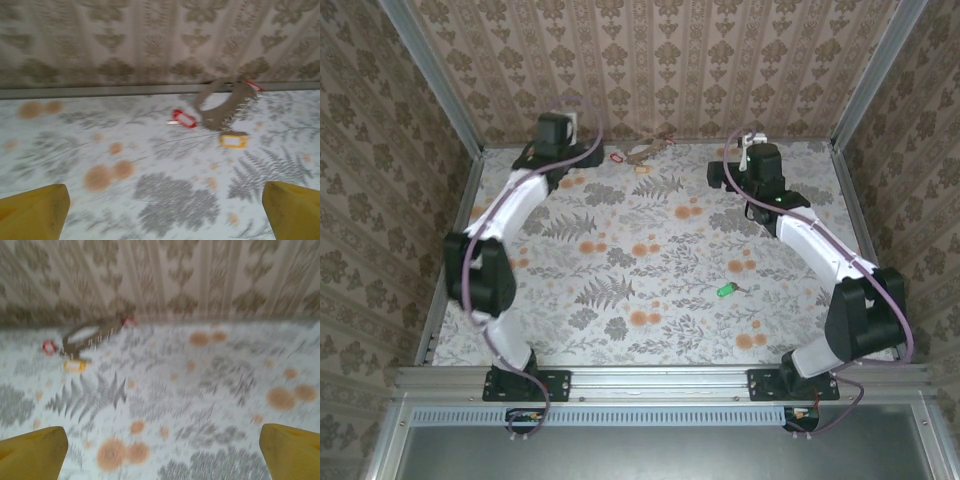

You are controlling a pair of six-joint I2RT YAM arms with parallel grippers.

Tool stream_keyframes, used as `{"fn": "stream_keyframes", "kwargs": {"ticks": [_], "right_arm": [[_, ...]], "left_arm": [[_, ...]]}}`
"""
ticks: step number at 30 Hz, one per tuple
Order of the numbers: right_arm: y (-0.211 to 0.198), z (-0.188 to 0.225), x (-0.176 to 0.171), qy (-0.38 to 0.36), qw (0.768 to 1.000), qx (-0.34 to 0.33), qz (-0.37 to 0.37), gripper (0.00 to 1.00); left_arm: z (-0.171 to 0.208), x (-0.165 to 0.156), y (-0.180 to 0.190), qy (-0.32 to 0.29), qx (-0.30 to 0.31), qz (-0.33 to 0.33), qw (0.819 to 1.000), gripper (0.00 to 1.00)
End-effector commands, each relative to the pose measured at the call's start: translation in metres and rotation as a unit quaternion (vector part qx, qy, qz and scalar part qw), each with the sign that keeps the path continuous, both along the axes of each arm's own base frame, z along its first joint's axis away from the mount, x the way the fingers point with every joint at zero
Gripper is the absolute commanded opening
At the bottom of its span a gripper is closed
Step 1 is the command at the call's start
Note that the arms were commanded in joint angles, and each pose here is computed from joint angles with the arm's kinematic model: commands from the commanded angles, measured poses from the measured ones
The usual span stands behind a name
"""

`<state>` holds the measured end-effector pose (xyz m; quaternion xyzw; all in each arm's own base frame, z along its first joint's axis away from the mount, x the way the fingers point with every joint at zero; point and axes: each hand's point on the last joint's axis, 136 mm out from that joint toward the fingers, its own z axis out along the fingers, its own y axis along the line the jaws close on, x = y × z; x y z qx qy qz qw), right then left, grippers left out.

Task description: Put the keys on the keyring

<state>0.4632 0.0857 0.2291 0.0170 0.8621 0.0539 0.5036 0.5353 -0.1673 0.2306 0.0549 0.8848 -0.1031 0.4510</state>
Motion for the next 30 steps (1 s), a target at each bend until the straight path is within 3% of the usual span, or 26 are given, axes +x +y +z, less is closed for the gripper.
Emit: {"fn": "stream_keyframes", "kwargs": {"ticks": [1, 6, 12, 17, 22, 30], "right_arm": [[0.022, -0.018, -0.010, 0.074, 0.996, 0.034, 0.040, 1.00], [0.037, -0.024, 0.004, 0.095, 0.993, 0.017, 0.061, 1.00], [0.045, -0.036, 0.014, 0.106, 0.992, 0.018, 0.071, 1.00], [0.051, -0.047, 0.017, 0.111, 0.990, 0.025, 0.079, 1.00], [0.051, -0.048, 0.016, 0.106, 0.991, 0.028, 0.079, 1.00], [0.044, -0.039, 0.010, 0.091, 0.993, 0.026, 0.076, 1.00]], "left_arm": [[-0.046, 0.012, -0.033, 0.115, -0.032, -0.034, 0.992, 1.00], [-0.077, 0.075, -0.067, 0.124, -0.050, -0.052, 0.990, 0.99], [-0.121, 0.111, -0.078, 0.099, -0.090, -0.035, 0.990, 0.92], [-0.153, 0.118, -0.083, 0.107, -0.102, -0.017, 0.989, 0.90], [-0.158, 0.122, -0.079, 0.110, -0.118, 0.009, 0.987, 0.86], [-0.171, 0.130, -0.102, 0.117, -0.214, 0.057, 0.968, 0.78]]}}
